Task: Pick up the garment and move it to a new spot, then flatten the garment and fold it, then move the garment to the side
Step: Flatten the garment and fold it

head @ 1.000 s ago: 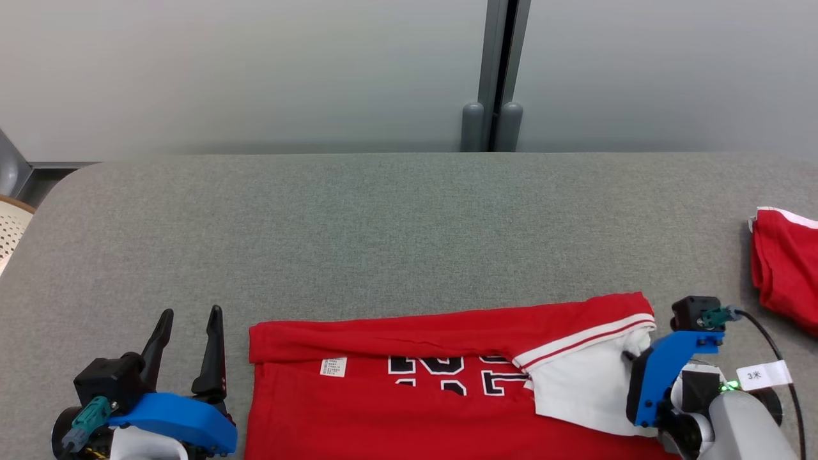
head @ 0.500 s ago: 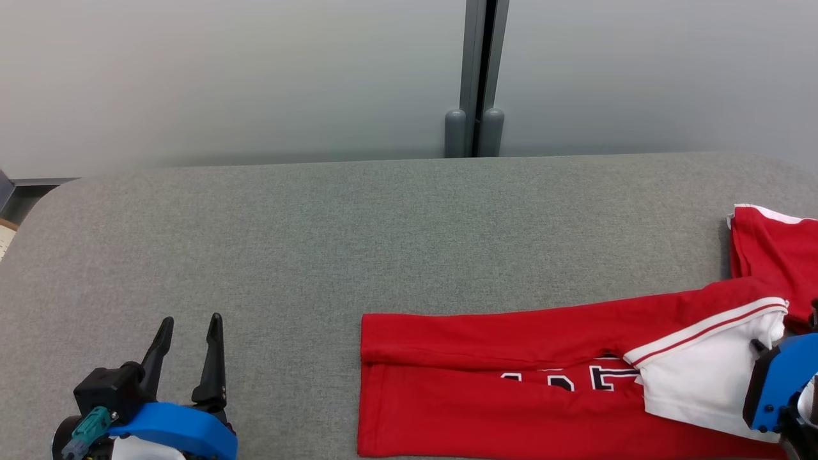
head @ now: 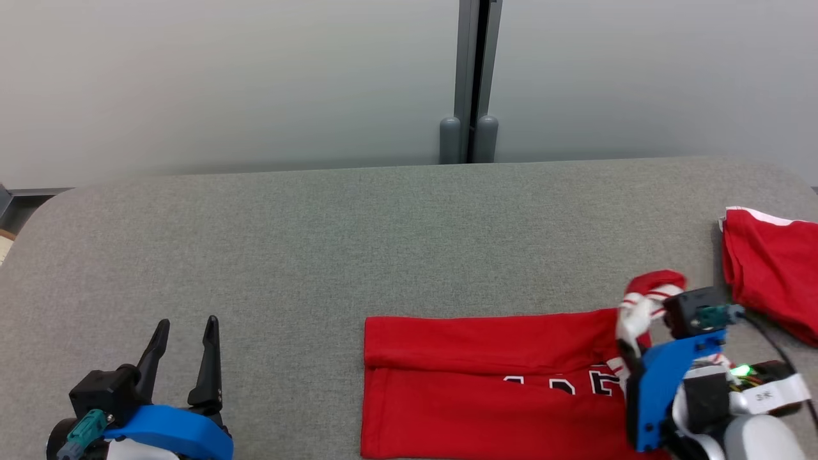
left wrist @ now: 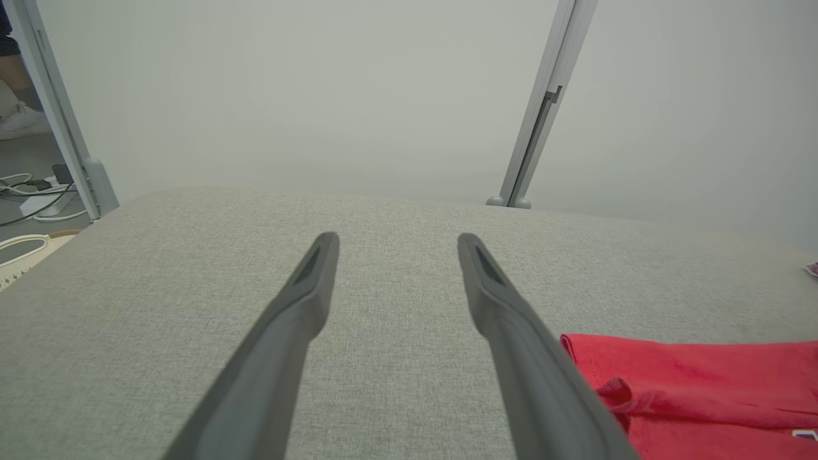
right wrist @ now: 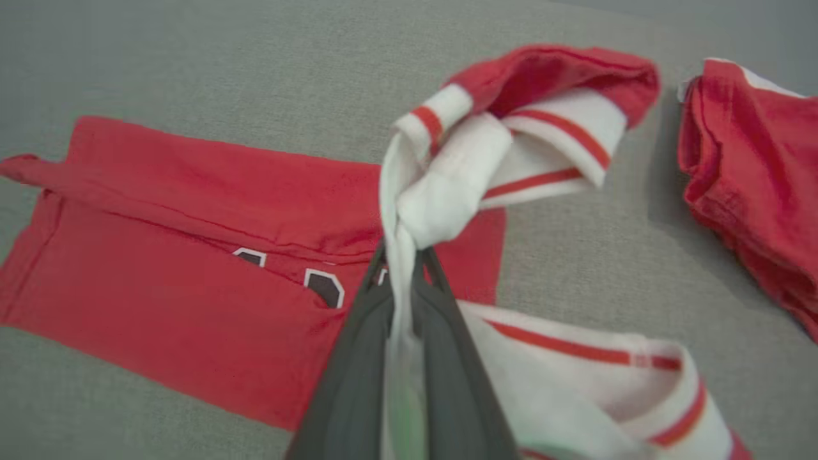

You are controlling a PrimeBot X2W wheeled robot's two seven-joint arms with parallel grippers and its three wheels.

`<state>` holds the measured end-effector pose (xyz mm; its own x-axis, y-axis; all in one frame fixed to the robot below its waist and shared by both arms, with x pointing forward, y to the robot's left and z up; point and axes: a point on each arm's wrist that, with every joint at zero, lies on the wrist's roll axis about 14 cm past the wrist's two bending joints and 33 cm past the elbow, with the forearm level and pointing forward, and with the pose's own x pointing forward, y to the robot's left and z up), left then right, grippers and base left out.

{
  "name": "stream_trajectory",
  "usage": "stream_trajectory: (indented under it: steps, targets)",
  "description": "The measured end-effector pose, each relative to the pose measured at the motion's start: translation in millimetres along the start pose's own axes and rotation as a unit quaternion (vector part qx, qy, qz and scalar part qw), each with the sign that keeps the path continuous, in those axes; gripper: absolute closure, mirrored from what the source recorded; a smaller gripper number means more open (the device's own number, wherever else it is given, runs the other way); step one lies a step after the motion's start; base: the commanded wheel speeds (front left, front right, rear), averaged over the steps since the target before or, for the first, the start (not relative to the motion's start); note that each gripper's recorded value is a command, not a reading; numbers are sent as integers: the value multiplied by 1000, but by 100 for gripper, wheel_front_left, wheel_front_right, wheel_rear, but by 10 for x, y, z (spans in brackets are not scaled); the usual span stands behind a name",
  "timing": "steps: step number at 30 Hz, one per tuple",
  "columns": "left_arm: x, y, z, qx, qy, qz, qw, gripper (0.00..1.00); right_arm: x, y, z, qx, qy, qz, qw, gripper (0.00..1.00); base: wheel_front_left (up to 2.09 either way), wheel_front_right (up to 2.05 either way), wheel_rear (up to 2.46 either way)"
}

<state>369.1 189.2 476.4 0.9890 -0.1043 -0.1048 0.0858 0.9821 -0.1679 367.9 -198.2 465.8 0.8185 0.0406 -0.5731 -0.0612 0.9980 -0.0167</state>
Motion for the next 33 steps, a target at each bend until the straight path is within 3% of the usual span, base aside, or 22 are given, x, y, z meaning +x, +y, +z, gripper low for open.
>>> stream_trajectory:
  steps: [7, 16, 28, 29, 30, 31, 33]
  targets:
    - [-25, 19, 9, 1, 1, 2, 1000, 0, 129, 951, 29, -37, 10, 129, 991, 100, 0, 0, 0]
    - [-69, 114, 17, 0, 2, 16, 1000, 0, 302, 1751, -87, -89, 46, 238, 966, 100, 0, 0, 0]
    - [-137, 200, -51, -5, 9, 32, 999, 0, 458, 2172, -152, -135, 67, 292, 945, 97, 0, 0, 0]
    - [-142, 206, -54, -5, 9, 32, 999, 0, 463, 2195, -158, -137, 69, 295, 943, 76, 0, 0, 0]
    - [-146, 212, -53, -6, 9, 34, 999, 0, 464, 2217, -169, -138, 72, 298, 942, 23, 0, 0, 0]
    - [-148, 219, -54, -6, 8, 35, 999, 0, 462, 2242, -178, -136, 73, 302, 941, 0, 0, 0, 0]
    - [-149, 228, -50, -6, 8, 36, 999, 0, 440, 2307, -175, -116, 72, 317, 939, 0, 0, 0, 0]
